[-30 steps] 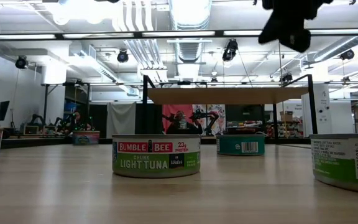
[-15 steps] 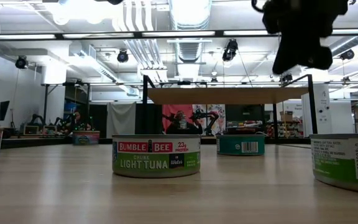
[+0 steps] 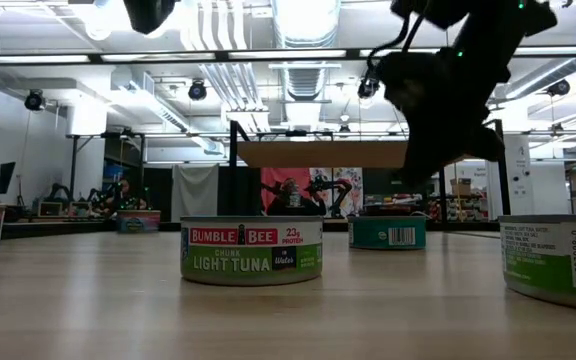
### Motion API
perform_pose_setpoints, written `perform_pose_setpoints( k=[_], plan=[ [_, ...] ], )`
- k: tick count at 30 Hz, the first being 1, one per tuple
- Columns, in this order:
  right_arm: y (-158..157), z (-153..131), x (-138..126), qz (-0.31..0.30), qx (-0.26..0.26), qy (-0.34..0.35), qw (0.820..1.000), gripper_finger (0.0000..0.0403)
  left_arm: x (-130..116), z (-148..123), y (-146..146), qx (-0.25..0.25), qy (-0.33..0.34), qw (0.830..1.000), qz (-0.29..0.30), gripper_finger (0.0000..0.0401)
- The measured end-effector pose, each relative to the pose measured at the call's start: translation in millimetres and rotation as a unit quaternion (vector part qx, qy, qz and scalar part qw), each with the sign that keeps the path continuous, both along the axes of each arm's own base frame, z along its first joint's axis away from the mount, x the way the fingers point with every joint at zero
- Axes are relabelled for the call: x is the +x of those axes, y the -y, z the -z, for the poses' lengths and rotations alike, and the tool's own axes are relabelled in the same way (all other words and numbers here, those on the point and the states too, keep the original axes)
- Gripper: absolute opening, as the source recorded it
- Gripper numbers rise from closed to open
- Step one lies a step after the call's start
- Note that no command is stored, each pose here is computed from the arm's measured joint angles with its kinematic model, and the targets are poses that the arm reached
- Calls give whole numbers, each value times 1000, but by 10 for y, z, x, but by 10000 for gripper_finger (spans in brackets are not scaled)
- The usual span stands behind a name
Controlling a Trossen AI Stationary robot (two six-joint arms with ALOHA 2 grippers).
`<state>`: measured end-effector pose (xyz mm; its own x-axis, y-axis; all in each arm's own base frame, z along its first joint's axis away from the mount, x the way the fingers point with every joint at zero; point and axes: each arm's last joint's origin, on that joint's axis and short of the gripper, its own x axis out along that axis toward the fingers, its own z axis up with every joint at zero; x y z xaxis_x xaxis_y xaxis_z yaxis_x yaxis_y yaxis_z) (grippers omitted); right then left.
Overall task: Stack canned seafood by type on shelf
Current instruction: Put the blue tuna can on the shelf
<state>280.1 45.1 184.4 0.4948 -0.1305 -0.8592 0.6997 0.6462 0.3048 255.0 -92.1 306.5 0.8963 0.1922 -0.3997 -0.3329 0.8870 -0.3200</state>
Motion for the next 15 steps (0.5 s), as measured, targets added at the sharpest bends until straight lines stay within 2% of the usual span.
perform_pose_setpoints(
  k=[8,15],
  plan=[
    [27,189,54,6,-21,-33,999,13,-195,295,-113,-62,128,990,-11,0],
    [15,301,83,20,-38,-45,998,13,-198,508,-122,-126,130,983,-38,0]
  ],
)
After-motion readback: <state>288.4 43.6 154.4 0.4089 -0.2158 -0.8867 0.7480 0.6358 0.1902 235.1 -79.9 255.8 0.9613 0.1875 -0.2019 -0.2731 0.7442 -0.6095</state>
